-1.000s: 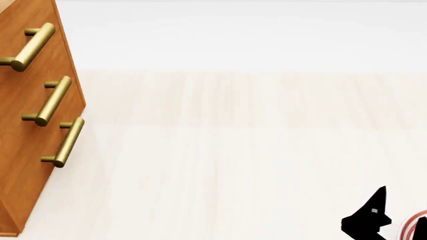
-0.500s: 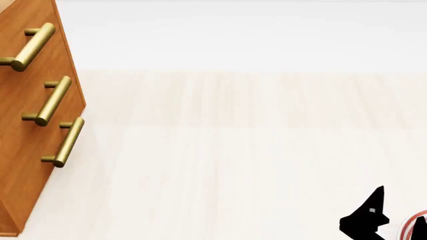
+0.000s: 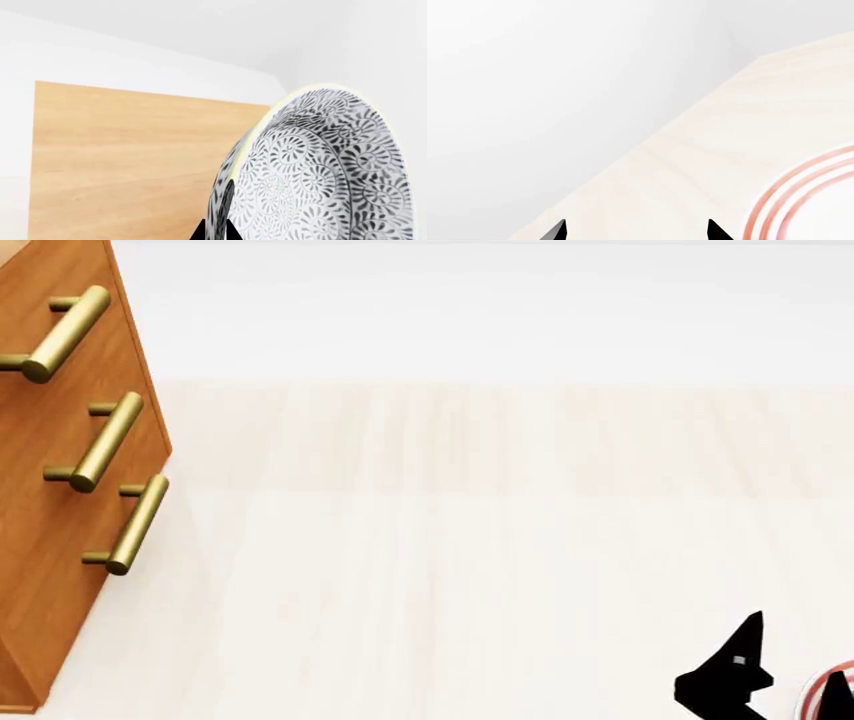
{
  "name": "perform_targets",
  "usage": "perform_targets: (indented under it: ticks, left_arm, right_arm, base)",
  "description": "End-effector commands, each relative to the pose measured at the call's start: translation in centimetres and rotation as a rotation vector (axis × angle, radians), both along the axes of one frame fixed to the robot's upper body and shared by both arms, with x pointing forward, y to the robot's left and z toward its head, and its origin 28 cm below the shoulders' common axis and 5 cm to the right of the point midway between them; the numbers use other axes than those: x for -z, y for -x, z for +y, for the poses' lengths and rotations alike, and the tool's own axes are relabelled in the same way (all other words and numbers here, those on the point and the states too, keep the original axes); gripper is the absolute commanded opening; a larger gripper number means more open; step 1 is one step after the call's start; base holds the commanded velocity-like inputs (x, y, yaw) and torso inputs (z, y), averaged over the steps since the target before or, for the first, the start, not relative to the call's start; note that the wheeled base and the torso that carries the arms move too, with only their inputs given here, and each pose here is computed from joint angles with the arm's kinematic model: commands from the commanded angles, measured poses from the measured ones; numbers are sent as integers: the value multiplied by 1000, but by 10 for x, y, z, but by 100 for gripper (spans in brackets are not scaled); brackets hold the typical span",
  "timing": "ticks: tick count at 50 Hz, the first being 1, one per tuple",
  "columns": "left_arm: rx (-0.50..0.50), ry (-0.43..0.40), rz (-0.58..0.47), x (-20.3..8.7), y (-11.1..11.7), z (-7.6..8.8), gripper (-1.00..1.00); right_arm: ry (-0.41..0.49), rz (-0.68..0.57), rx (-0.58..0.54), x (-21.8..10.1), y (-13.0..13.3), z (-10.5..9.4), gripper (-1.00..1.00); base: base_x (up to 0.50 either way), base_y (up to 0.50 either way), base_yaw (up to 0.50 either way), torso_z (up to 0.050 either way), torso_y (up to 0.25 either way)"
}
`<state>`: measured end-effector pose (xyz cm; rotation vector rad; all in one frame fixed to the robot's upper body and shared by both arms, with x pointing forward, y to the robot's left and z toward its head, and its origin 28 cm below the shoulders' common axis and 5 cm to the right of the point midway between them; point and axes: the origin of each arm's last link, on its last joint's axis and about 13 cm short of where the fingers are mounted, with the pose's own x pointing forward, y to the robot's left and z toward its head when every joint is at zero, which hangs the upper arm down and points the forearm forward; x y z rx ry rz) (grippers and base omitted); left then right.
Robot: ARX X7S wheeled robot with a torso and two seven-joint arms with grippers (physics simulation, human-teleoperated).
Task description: Put the bowl on top of the cabinet.
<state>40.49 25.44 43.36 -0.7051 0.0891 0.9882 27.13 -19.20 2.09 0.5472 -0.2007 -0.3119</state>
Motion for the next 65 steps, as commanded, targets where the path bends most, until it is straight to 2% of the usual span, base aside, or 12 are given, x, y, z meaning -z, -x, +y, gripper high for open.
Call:
perform_targets:
  ticks: [1,27,48,49,65]
  left_arm:
    - [-21,-9,-6,2,-1,6,-100]
    - [-34,17,46,27,-8,15,-100]
    - [-35,8,51,30,-9,17,-100]
    - [-39,10,59,30,-9,17,100]
    - [-45,-22,52,15,-3,16,100]
  right_arm:
    - [0,0,-2,0,0,0,100]
    - [5,10,-4,2,-2,1,100]
    - [7,14,-9,3,-3,2,100]
    - [6,14,-9,3,-3,2,100]
    - [5,2,-24,0,0,4,100]
  base:
    - [0,0,0,0,0]
    - [0,0,0,0,0]
    - [0,0,0,0,0]
    - [0,0,0,0,0]
    - [0,0,0,0,0]
